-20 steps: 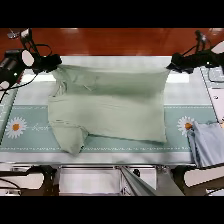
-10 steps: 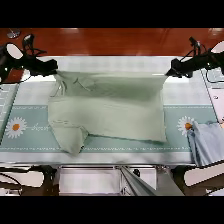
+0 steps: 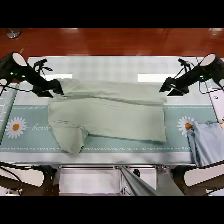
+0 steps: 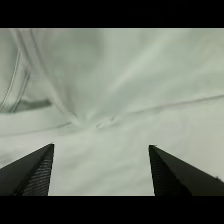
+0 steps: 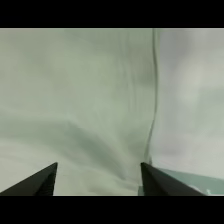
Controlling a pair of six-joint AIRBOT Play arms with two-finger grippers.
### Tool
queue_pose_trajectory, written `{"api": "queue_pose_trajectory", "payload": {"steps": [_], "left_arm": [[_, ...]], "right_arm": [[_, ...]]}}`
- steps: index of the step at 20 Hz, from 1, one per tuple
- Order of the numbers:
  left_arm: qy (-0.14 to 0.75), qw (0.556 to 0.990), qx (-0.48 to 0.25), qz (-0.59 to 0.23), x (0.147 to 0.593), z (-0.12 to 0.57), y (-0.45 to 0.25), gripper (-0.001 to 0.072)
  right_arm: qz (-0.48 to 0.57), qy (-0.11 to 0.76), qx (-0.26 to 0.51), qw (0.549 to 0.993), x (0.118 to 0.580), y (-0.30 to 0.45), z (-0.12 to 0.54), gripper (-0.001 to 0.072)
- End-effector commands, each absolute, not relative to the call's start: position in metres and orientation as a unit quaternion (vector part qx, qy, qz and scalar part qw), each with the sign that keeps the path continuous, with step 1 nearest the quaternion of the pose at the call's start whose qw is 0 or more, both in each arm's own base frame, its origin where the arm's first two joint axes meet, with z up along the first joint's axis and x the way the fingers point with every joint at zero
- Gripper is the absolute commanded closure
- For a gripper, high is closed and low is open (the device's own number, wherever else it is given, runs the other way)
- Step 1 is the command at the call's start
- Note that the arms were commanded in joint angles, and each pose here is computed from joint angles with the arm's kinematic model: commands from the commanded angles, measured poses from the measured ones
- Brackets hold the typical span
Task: Fold the shirts.
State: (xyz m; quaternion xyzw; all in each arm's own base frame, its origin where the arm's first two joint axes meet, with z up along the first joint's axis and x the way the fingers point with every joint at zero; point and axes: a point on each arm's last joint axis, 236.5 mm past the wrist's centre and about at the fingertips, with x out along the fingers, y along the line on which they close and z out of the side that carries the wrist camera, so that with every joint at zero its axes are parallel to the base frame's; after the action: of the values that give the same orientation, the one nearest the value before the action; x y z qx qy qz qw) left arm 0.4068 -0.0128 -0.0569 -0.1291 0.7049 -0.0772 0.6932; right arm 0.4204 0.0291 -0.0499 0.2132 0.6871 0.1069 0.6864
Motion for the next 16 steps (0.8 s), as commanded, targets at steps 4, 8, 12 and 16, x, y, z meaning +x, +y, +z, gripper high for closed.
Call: {"api": "queue_pose_trajectory", "payload": {"steps": [4,8,12,16], "left_arm": [[0.721,0.671,-0.170,-0.036,0.355,-0.008,0.030,0.0005],[0.727,0.624,-0.281,-0.042,0.272,-0.034,0.018,0.0005],[0.712,0.597,-0.370,-0.004,0.211,-0.073,0.019,0.0005],[0.650,0.628,-0.427,-0.019,0.225,-0.083,0.015,0.0005]], "right_arm": [[0.047,0.670,0.180,0.718,0.381,-0.038,0.018,0.0095],[0.017,0.639,0.270,0.720,0.315,-0.030,-0.024,0.0095],[0.092,0.590,0.338,0.728,0.276,0.036,-0.035,0.0095],[0.111,0.573,0.363,0.727,0.258,0.058,-0.035,0.0095]]}}
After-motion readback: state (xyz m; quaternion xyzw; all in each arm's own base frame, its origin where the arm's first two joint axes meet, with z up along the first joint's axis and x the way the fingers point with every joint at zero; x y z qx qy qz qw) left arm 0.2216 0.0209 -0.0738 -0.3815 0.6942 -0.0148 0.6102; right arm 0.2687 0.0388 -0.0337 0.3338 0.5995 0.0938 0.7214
